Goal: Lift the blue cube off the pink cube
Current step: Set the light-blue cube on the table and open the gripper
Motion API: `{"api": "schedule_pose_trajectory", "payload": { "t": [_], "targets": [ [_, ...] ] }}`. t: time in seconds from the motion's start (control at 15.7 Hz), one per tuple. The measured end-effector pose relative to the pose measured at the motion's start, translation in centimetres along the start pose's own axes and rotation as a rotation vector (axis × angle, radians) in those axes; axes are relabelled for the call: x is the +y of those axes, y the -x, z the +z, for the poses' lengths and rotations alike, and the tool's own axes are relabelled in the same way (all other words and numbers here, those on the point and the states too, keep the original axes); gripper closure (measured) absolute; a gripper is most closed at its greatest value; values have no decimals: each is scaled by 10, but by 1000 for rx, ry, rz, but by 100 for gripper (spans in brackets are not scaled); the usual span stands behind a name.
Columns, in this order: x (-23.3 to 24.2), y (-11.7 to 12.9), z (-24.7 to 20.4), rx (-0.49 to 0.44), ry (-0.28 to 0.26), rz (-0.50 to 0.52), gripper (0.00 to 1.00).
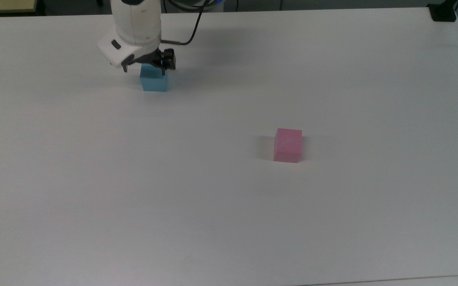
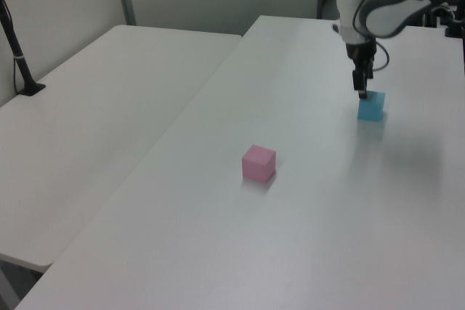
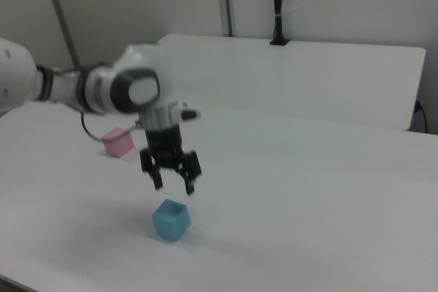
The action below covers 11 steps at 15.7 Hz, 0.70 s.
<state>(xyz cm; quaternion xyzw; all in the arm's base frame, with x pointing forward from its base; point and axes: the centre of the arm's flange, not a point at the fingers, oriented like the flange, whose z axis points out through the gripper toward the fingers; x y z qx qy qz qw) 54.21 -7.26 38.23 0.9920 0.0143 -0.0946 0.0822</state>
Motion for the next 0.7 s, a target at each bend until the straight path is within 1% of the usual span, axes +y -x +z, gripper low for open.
{"api": "schedule_pose_trajectory", "payload": {
  "t": [0.13,0.25,0.38,0.57,0.7],
  "targets": [
    [-9,-1,-52,-19,-8,-13,0],
    [-25,-2,-101,24,-13,-37,0],
    [-34,-1,-136,69,-26,-29,0],
    [-25,-1,-169,118,-42,66,0],
    [-15,4,-186,124,-50,99,0]
  ]
}}
